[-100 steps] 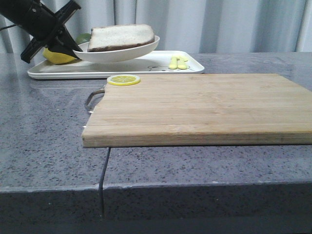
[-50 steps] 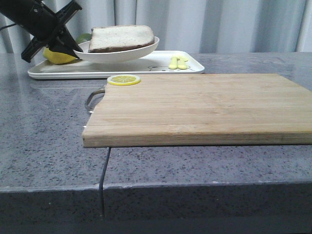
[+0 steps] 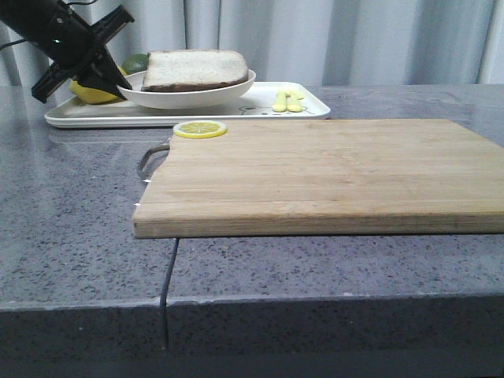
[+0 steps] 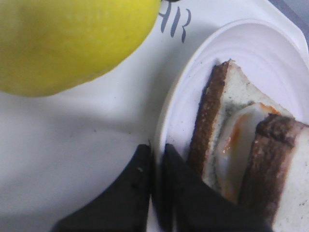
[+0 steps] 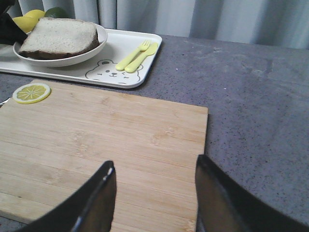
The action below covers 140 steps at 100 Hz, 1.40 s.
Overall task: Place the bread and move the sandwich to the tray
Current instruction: 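Carry the plate with the left gripper and lower it onto the white tray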
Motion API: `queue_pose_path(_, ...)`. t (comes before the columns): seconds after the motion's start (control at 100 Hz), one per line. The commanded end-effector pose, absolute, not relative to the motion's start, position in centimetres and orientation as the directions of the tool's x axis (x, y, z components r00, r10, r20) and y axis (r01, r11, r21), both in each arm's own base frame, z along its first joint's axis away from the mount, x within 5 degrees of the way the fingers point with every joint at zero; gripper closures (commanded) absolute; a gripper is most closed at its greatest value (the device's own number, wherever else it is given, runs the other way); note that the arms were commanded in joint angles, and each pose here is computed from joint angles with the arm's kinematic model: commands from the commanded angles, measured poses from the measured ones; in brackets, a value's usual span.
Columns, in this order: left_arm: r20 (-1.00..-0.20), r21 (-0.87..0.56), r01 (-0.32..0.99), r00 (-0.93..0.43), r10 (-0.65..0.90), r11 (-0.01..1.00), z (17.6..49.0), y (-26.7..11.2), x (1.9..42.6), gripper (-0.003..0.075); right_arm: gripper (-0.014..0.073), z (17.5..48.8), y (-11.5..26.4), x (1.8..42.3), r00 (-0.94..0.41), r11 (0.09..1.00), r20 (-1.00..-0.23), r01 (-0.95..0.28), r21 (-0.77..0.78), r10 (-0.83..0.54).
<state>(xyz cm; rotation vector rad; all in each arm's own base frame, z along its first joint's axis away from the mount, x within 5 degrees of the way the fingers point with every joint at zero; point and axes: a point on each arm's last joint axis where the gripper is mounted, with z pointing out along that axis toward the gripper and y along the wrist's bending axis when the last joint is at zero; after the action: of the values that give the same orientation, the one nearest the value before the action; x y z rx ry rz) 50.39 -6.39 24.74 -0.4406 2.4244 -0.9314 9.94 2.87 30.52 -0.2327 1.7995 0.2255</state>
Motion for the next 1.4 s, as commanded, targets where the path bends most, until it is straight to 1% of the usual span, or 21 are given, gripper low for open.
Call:
queue_pose_path(0.0, -0.385, -0.76, -0.066, -0.756, -0.53, 0.646, 29.5, -6.9, 50.1, 0.074, 0.0208, 32.1, 2.7, 10.0, -0.135, 0.964, -0.991, -0.264, 0.014, -0.023)
queue_pose_path(0.09, -0.357, -0.763, -0.085, -0.77, -0.528, 0.64, 28.5, -7.1, 50.3, 0.074, 0.0208, 32.1, 2.7, 10.0, -0.135, 0.964, -0.991, -0.264, 0.014, -0.023)
queue_pose_path(0.25, -0.345, -0.76, -0.091, -0.783, -0.519, 0.643, 27.7, -7.6, 50.5, 0.074, 0.0208, 32.1, 2.7, 10.0, -0.135, 0.964, -0.991, -0.264, 0.014, -0.023)
queue_pose_path(0.94, -0.35, -0.762, -0.09, -0.776, -0.525, 0.642, 27.7, -7.7, 50.5, 0.0738, 0.0208, 32.3, 2.7, 10.0, -0.113, 0.965, -0.994, -0.261, 0.013, -0.017)
queue_pose_path(1.02, -0.349, -0.762, -0.09, -0.777, -0.524, 0.642, 27.7, -7.7, 50.5, 0.0728, 0.0208, 32.3, 2.7, 10.0, -0.111, 0.965, -0.994, -0.261, 0.013, -0.016)
queue_pose_path(1.16, -0.331, -0.776, -0.098, -0.777, -0.535, 0.623, 27.7, -7.5, 50.5, 0.065, 0.0208, 32.4, 2.7, 10.1, -0.097, 0.966, -0.995, -0.26, 0.013, -0.012)
queue_pose_path(1.39, -0.312, -0.779, -0.114, -0.783, -0.538, 0.617, 27.7, -6.5, 50.5, 0.0423, 0.0208, 32.8, 2.7, 10.1, -0.062, 0.967, -0.998, -0.255, 0.013, -0.003)
